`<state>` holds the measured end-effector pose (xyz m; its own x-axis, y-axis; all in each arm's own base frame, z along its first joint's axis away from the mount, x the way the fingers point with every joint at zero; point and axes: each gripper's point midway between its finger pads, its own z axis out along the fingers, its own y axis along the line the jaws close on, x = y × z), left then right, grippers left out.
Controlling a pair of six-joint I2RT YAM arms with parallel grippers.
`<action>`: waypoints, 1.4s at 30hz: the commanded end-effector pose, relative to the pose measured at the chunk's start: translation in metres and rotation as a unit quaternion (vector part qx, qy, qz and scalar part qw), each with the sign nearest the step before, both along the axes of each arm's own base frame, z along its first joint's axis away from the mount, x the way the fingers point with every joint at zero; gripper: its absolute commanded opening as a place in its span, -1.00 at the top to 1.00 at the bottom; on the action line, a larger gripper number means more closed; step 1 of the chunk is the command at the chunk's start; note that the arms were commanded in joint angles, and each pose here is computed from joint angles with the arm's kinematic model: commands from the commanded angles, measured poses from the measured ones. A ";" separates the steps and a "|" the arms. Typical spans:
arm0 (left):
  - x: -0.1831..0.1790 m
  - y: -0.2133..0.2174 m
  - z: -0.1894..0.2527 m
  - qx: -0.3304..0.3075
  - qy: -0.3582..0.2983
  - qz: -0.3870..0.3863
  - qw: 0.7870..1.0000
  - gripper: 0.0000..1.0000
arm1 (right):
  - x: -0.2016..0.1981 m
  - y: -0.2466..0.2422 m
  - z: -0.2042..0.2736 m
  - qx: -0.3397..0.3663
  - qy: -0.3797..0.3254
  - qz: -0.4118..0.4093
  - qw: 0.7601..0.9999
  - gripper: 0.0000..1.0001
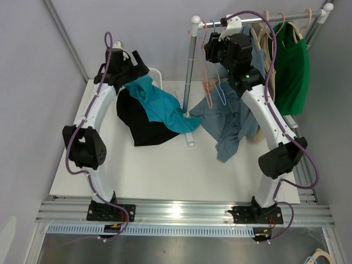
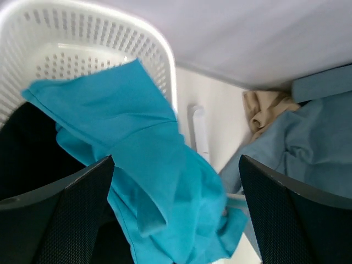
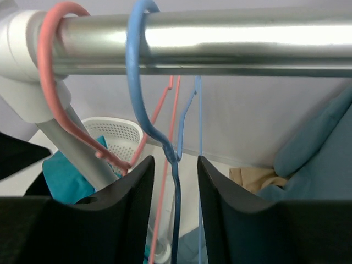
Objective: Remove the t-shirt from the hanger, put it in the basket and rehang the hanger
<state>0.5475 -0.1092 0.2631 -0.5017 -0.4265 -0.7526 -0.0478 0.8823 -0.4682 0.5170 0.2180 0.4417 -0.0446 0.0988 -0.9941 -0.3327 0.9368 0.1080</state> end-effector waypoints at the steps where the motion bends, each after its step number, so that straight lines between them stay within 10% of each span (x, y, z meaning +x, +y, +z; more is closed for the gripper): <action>1: -0.043 0.003 0.132 0.020 -0.136 -0.001 0.991 -0.99 | -0.028 -0.022 0.040 0.016 -0.022 -0.007 1.000 0.16; 9: -0.105 -0.016 0.199 0.018 -0.217 -0.036 0.975 -0.99 | -0.093 -0.067 0.074 0.026 -0.033 -0.051 0.998 0.07; 16: -0.135 -0.042 0.167 -0.001 -0.211 -0.061 0.976 -0.99 | -0.112 -0.129 0.077 -0.007 -0.010 -0.157 0.987 0.05; 42: -0.126 -0.081 0.154 0.041 -0.215 -0.093 0.971 -0.99 | -0.004 -0.171 0.039 0.002 0.020 -0.093 0.995 -0.07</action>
<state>0.4170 -0.1820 0.3986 -0.2447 -0.2976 -0.9228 0.2581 0.8974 -0.3579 0.5045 0.0405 0.4650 -0.1249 0.1159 -0.9854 -0.0917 0.9876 0.1278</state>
